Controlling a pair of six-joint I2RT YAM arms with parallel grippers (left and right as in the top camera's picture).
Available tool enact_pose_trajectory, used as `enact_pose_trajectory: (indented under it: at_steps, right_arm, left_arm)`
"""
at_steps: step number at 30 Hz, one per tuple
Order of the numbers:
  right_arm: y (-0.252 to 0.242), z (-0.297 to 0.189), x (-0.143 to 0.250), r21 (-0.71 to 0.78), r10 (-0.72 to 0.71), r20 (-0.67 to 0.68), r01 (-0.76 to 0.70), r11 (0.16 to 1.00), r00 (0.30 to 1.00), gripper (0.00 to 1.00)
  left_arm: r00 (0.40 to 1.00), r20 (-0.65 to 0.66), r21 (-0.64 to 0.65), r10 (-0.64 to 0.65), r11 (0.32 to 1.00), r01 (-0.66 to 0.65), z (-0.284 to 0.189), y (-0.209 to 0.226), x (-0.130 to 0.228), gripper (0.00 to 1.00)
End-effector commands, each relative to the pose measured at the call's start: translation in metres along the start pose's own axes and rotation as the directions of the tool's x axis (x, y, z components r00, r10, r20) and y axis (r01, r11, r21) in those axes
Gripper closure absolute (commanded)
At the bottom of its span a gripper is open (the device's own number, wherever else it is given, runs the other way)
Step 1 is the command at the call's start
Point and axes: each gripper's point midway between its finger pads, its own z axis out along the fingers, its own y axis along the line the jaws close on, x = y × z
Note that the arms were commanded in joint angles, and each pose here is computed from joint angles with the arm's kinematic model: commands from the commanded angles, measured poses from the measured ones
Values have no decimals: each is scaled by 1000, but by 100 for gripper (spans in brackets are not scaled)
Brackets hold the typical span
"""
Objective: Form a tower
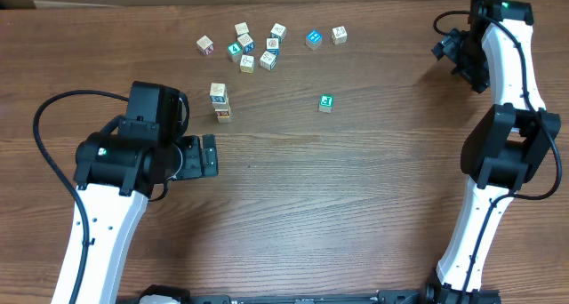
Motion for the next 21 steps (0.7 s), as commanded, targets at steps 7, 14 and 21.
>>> enact_pose_trajectory:
  at_steps: [7,14,21]
  right_arm:
    - [1,-26,-10,-33,10,47,-8,999,999,0]
    - [1,-26,-10,-33,10,47,-8,999,999,0]
    - [1,-26,-10,-34,10,47,-8,999,999,0]
  left_arm:
    - [998,-64,-26,-7,1000,5,20,1,2,0]
    - [998,-69,-27,-7,1000,5,24,1,4,0]
    - [998,-69,-27,-7,1000,5,24,1,4,0]
